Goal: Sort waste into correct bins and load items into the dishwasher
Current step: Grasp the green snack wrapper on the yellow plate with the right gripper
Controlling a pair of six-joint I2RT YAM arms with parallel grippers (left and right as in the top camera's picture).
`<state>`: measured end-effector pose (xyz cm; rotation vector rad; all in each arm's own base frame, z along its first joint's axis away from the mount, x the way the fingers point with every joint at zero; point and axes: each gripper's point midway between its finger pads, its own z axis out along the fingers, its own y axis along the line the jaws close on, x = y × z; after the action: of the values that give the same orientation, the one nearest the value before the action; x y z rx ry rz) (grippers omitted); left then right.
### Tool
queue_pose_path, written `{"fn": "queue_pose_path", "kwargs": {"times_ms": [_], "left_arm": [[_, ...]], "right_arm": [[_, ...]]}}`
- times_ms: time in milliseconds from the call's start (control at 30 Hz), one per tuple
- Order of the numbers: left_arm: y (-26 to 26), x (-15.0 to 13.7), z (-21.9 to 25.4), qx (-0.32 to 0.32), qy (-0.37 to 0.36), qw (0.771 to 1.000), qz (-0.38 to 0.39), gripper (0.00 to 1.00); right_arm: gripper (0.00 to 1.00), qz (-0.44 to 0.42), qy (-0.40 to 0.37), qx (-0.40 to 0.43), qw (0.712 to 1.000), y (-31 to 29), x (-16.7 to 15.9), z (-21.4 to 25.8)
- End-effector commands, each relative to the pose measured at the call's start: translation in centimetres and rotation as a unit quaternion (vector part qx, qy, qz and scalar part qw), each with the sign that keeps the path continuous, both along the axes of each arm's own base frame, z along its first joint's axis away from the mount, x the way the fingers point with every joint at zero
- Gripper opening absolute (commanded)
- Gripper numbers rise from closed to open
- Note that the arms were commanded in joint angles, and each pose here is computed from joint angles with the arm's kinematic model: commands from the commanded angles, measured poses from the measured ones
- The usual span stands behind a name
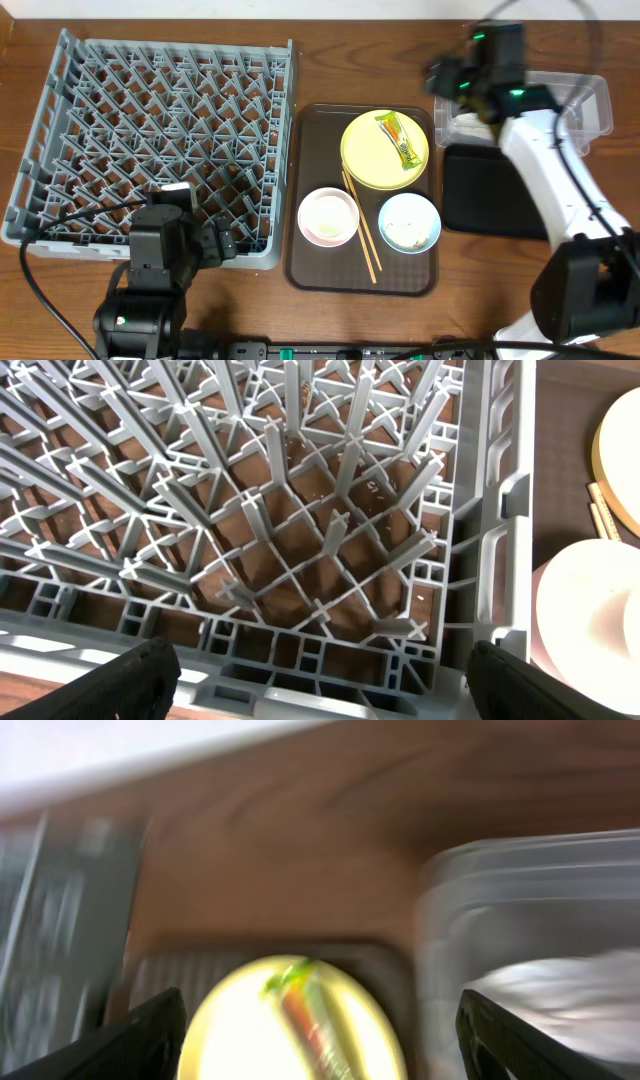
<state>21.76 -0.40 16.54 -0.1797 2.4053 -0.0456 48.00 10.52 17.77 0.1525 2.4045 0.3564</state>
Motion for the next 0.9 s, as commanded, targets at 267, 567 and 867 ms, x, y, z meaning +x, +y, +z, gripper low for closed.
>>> {"fn": "queue_pose_path", "kwargs": {"times_ms": [267,567,867], "left_arm": [[0.1,0.2,0.9,0.004,-0.011,1.000,-0.002,0.95],[0.1,0.0,0.8,0.005,-0.005,1.000,-0.002,0.95],[0.1,0.0,0.8,0.005,-0.005,1.000,-0.002,0.95]], "right_arm": [[0.84,0.135,0.110,-0.165,0.971,5.2,-3.0,-11.9],[0.24,0.129,0.160,-0.171,0.964,4.8,-3.9,-15.7],[0.01,0.089,0.078,-0.137,0.983,4.2,-1.9,-8.1]]}}
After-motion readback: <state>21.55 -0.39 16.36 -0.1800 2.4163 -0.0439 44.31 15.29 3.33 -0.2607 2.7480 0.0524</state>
